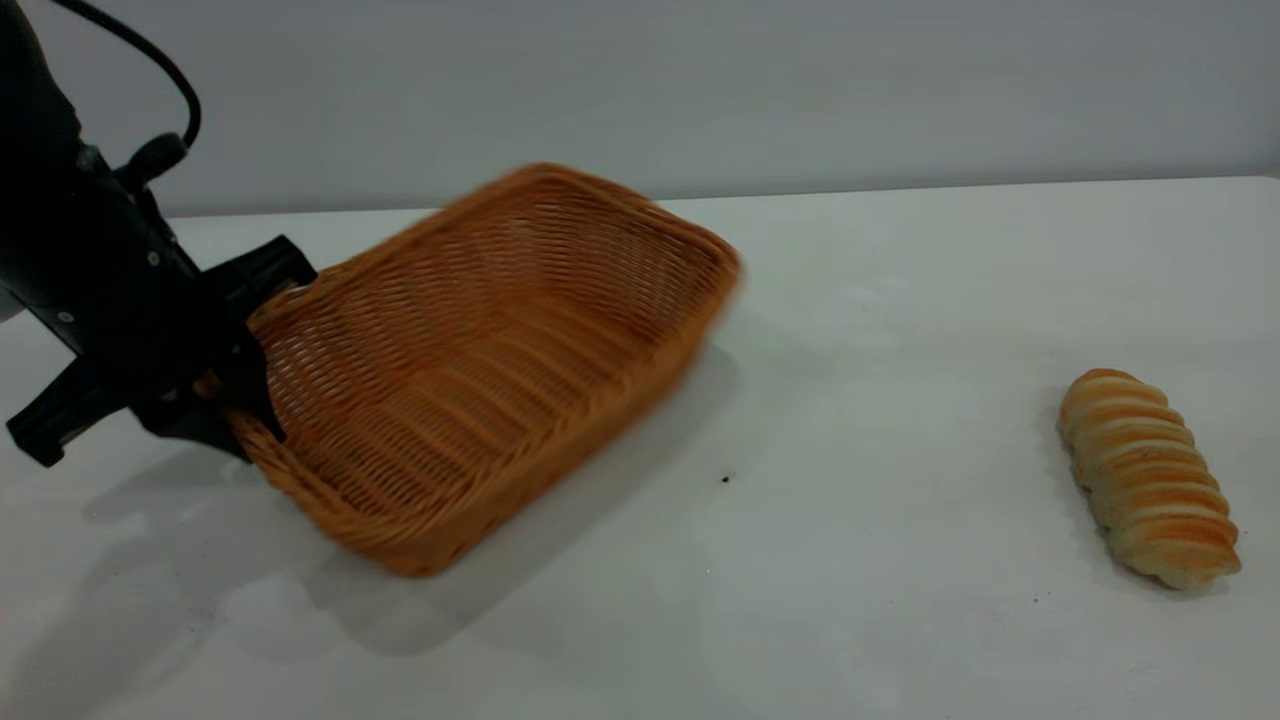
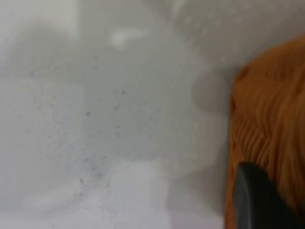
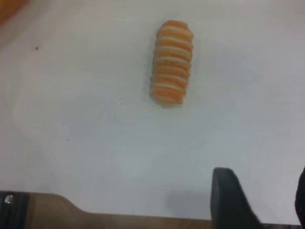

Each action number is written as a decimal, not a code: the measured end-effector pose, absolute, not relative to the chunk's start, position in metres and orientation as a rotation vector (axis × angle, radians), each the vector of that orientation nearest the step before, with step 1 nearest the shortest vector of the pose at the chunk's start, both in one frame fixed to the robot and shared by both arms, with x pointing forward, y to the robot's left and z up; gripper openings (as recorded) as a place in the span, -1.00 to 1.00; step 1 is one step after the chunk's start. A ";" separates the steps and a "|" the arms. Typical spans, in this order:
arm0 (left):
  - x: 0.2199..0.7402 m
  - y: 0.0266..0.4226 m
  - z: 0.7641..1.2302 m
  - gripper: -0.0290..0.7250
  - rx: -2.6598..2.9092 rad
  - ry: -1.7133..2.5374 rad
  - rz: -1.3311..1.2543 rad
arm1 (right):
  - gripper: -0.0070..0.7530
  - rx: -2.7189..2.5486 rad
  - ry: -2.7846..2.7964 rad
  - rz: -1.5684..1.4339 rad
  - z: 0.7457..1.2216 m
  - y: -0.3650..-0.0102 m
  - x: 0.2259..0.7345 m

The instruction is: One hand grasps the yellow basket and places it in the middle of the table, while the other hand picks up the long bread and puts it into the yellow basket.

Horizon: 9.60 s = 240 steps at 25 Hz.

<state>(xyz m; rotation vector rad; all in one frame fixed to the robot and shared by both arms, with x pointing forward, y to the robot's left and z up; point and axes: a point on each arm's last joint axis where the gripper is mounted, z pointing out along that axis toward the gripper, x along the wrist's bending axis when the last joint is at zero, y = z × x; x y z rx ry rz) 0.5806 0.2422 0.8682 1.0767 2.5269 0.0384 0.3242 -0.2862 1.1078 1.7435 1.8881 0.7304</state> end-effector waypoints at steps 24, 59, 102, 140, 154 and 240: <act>0.601 0.212 0.918 -0.60 1.542 2.108 -0.199 | 0.01 1.742 1.887 0.729 1.108 -0.286 0.324; 0.608 0.211 0.872 0.50 1.863 1.904 -0.155 | 0.02 1.735 1.823 0.809 1.112 -0.285 0.331; 0.533 0.219 1.110 0.63 1.781 1.277 0.335 | 0.55 1.917 2.135 0.211 0.907 -0.240 0.579; 0.481 0.216 1.155 0.63 1.735 1.143 0.257 | -0.81 1.885 2.260 -0.064 0.813 -0.237 0.609; 0.481 0.216 1.155 0.63 1.747 1.129 0.264 | -0.83 1.836 2.153 0.012 0.894 -0.245 0.610; 0.227 0.292 1.046 0.63 1.732 1.316 0.751 | -0.17 1.312 1.914 0.706 1.164 -0.239 0.380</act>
